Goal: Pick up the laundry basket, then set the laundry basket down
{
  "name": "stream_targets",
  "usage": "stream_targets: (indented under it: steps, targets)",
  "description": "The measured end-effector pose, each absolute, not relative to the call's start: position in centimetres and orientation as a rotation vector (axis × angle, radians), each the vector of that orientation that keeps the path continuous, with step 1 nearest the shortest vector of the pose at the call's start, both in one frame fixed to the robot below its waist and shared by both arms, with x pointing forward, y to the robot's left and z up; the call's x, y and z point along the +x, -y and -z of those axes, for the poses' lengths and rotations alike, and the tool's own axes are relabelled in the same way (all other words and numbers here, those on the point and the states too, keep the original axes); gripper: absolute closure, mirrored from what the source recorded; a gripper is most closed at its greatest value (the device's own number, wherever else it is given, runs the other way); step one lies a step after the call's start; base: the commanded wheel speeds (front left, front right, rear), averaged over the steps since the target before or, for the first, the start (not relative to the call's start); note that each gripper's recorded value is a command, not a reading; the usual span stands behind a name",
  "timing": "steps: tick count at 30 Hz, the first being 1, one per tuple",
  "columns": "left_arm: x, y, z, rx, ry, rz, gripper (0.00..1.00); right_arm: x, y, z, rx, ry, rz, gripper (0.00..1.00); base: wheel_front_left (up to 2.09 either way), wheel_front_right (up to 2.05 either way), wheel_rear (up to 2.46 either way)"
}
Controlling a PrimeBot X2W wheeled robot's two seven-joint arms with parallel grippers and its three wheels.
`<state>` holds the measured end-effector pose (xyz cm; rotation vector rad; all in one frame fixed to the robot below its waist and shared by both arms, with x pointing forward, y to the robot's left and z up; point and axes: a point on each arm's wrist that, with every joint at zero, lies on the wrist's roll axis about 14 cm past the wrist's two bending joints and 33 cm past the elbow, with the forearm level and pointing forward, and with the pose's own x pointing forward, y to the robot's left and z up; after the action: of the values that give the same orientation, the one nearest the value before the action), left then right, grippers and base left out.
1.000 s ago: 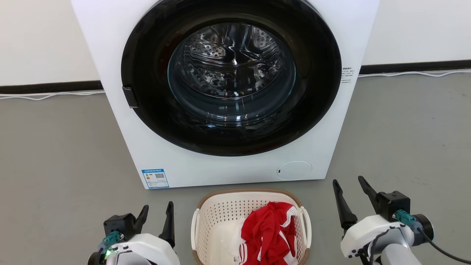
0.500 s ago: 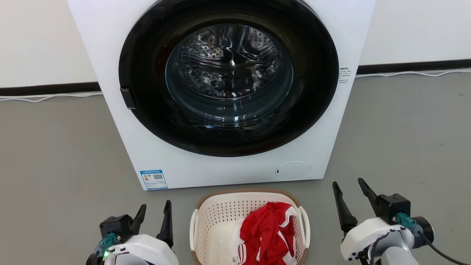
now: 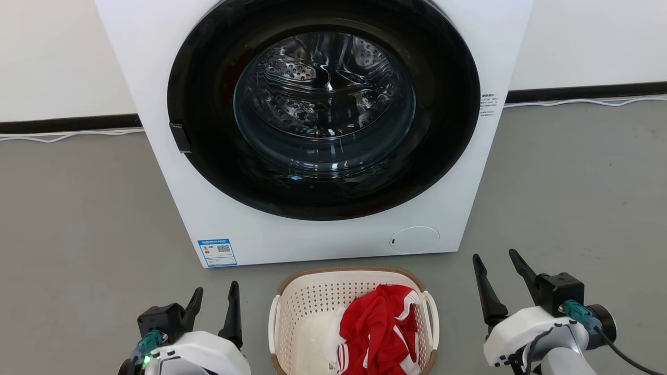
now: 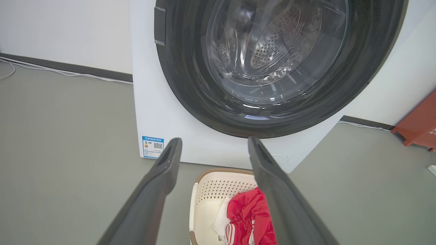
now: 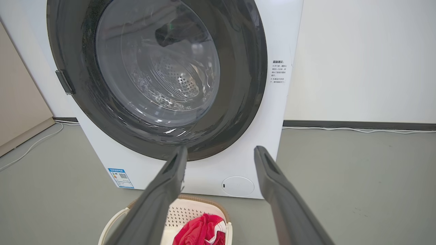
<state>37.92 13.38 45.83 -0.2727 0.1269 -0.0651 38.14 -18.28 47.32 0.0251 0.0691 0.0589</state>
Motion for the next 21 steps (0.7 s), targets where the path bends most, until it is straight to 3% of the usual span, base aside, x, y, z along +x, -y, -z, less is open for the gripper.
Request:
stream_targets:
  steps: [8,9,17,21]
  targets:
    - [37.9,-13.4,-45.7,-0.265,-0.130,0.063,0.00,37.8,18.4,-46.9,0.022,-0.079,-0.055,0.00,0.00,0.00,0.00]
    - [37.8,-13.5,-45.6,-0.264,-0.132,0.061,1.00,37.7,18.4,-46.8,0.020,-0.083,-0.055,1.00,0.00,0.00,0.00]
    - [35.0,-13.8,-41.2,-0.272,-0.273,0.027,1.00,34.5,18.4,-41.7,0.052,-0.240,-0.040,1.00,0.00,0.00,0.00]
    - [35.1,-14.0,-41.3,-0.313,-0.281,0.014,1.00,34.7,18.6,-41.9,0.096,-0.237,-0.022,1.00,0.00,0.00,0.00]
